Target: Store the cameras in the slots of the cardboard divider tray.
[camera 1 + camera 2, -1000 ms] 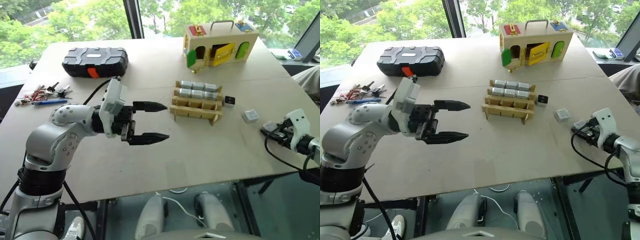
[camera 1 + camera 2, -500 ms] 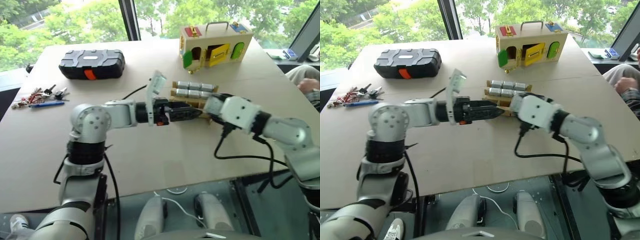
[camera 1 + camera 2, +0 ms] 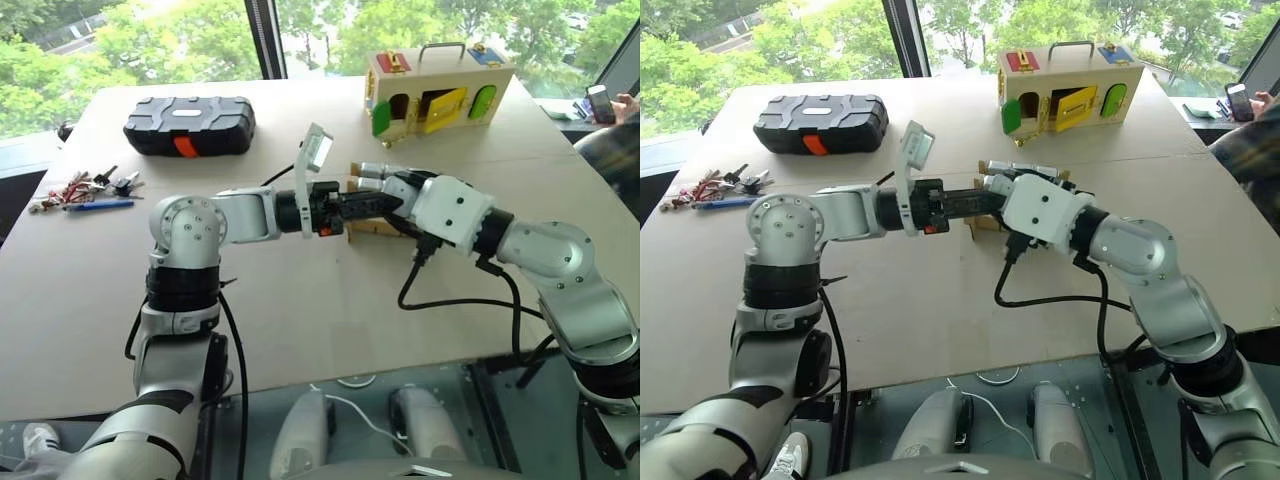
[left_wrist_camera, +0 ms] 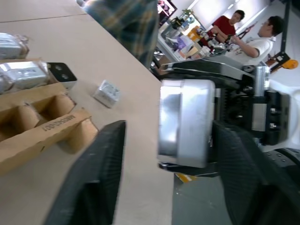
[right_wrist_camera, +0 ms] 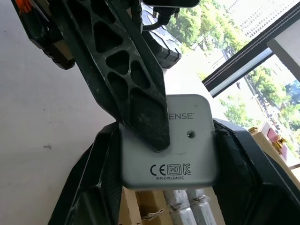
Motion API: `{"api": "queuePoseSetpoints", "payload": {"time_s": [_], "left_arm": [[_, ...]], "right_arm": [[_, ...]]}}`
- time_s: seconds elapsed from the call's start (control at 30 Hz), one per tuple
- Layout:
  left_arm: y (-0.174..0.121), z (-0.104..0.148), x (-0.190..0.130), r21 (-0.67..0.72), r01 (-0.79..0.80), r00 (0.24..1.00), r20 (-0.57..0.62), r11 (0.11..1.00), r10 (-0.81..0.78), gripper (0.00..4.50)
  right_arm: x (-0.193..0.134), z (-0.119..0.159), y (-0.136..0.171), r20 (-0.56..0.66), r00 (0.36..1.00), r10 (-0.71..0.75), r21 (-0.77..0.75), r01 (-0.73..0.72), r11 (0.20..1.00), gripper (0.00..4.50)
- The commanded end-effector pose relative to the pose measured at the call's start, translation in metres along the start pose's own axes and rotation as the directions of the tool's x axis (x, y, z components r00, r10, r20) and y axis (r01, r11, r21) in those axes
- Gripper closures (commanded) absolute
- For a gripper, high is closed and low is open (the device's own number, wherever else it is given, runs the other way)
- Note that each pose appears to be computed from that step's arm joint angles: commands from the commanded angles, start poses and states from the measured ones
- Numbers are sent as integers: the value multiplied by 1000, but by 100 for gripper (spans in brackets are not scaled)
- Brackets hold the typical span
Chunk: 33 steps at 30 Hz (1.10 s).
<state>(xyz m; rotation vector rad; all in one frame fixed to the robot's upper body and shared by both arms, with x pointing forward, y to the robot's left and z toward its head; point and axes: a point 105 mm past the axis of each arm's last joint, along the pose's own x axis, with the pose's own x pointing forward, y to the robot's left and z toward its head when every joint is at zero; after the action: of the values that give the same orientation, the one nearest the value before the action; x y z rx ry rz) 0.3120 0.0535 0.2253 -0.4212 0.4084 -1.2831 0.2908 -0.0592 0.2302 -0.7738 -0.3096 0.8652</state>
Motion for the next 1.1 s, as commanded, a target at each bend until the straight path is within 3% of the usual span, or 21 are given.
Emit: {"api": "queuePoseSetpoints", "payload": {"time_s": [0.03, 0.07, 0.1, 0.17, 0.23, 0.27, 0.37, 0.43, 0.57, 0.73, 1.1], "left_arm": [[-7, 9, 0, 31, 6, 1000, 25, 999, -7, 357], [-7, 10, 0, 29, 8, 1000, 28, 1000, -8, 357], [-7, 11, 0, 25, 9, 999, 31, 1000, -10, 357], [-5, 15, 0, 30, 5, 999, 41, 1000, -6, 362], [0, 22, 0, 69, -28, 998, 57, 997, 24, 369], [6, 25, 1, 112, -60, 996, 65, 992, 53, 369], [28, 34, 4, 358, -119, 992, 73, 926, 99, 369], [35, 29, 8, 497, -54, 997, -20, 866, 74, 369], [55, 42, 18, 619, 8, 992, -103, 786, 71, 369], [76, 46, 30, 725, 66, 969, -211, 686, 130, 369], [88, 37, 35, 785, 166, 891, -378, 597, 250, 369]], "right_arm": [[0, 22, 0, 88, 996, 14, -9, -13, 1000, 251], [-1, 22, 1, 96, 995, 21, 12, -23, 1000, 251], [-1, 22, 1, 101, 995, 17, 35, -21, 999, 171], [-3, 20, 1, 98, 995, 12, 65, -18, 998, 119], [-11, 8, 2, 56, 998, -2, 116, -5, 993, 19], [-18, 0, 2, 30, 1000, -6, 158, 1, 987, 4], [-53, -22, -2, 8, 999, -41, 349, 36, 936, 4], [-75, -32, -9, -31, 996, -84, 363, 90, 927, 4], [-116, -30, -23, -34, 991, -132, 391, 135, 910, 4], [-136, -17, -31, -24, 990, -136, 355, 135, 925, 4], [-133, -10, -20, -9, 989, -145, 366, 138, 920, 4]]}}
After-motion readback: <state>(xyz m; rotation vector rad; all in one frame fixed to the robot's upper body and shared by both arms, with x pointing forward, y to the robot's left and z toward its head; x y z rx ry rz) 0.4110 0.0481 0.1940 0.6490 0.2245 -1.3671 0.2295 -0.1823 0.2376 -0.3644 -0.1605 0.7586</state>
